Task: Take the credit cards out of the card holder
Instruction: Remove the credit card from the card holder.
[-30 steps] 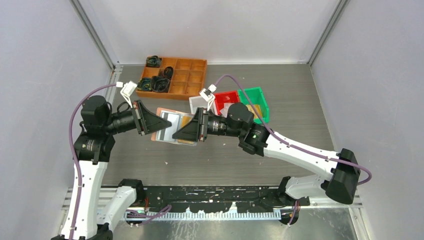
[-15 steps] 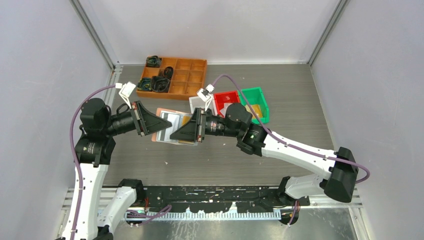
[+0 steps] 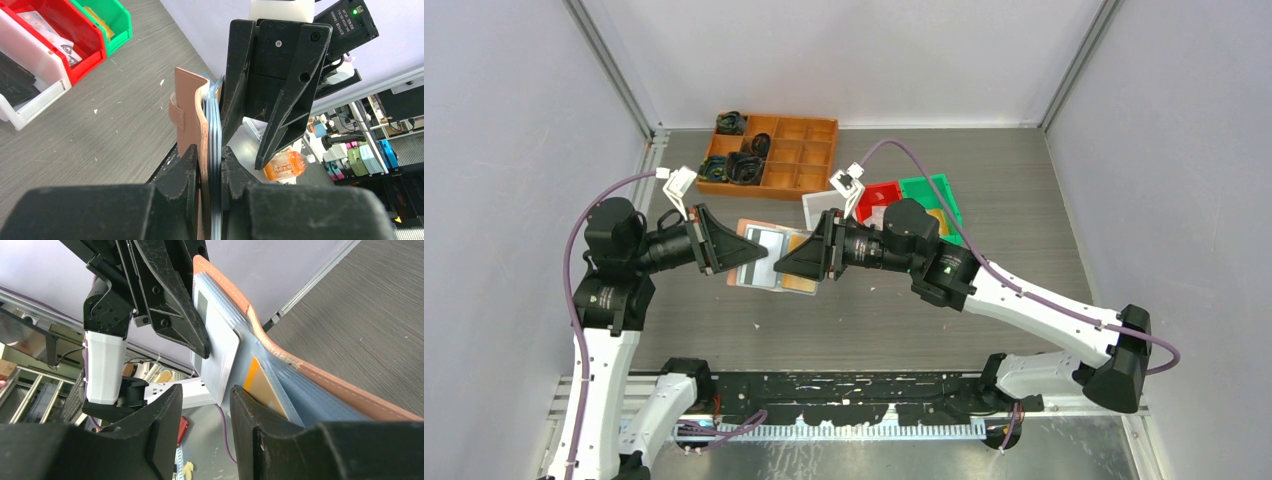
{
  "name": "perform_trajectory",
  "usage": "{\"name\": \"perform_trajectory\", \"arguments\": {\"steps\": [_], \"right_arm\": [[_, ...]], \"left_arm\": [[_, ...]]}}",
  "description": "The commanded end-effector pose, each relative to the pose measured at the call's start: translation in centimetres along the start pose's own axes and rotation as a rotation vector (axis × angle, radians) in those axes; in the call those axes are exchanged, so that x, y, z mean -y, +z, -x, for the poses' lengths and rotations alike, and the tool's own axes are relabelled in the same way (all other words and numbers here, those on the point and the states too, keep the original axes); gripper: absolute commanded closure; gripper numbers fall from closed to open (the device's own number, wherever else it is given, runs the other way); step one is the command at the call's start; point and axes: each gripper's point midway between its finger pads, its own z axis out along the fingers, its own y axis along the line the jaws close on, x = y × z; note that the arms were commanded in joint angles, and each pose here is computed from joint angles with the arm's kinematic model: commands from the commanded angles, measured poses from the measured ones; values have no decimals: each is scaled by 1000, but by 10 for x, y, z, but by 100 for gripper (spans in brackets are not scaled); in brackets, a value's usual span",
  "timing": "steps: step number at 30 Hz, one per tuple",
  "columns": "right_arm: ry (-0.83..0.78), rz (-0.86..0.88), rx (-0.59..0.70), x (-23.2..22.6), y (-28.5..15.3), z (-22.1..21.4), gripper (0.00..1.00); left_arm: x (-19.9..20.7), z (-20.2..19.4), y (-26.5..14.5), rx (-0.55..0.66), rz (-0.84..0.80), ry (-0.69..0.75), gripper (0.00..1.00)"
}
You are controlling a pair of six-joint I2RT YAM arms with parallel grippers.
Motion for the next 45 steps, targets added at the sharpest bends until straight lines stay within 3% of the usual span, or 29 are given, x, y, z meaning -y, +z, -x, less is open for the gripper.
{"name": "perform_trajectory", "arguments": {"steps": [1, 12, 16, 26, 29, 34, 45], "right_arm": [[-12, -53, 38, 13, 11, 12, 54], [32, 12, 85, 7, 22, 18, 58], [79, 75, 119, 2, 25, 19, 61], [156, 56, 209, 20, 25, 22, 78], [159, 45, 222, 23, 23, 22, 81], [164, 48, 249, 23, 18, 25, 85], [168, 99, 256, 9, 15, 30, 96]], "left_arm": [[40, 3, -10, 0, -102, 88, 91], [44, 9, -8, 17, -126, 50, 88], [40, 6, -7, 15, -121, 38, 76], [50, -1, -10, -25, -171, -26, 65], [52, -4, -11, -37, -181, -23, 65], [50, -7, -12, -38, -180, -1, 73], [37, -29, -16, -83, -147, 100, 71]]}}
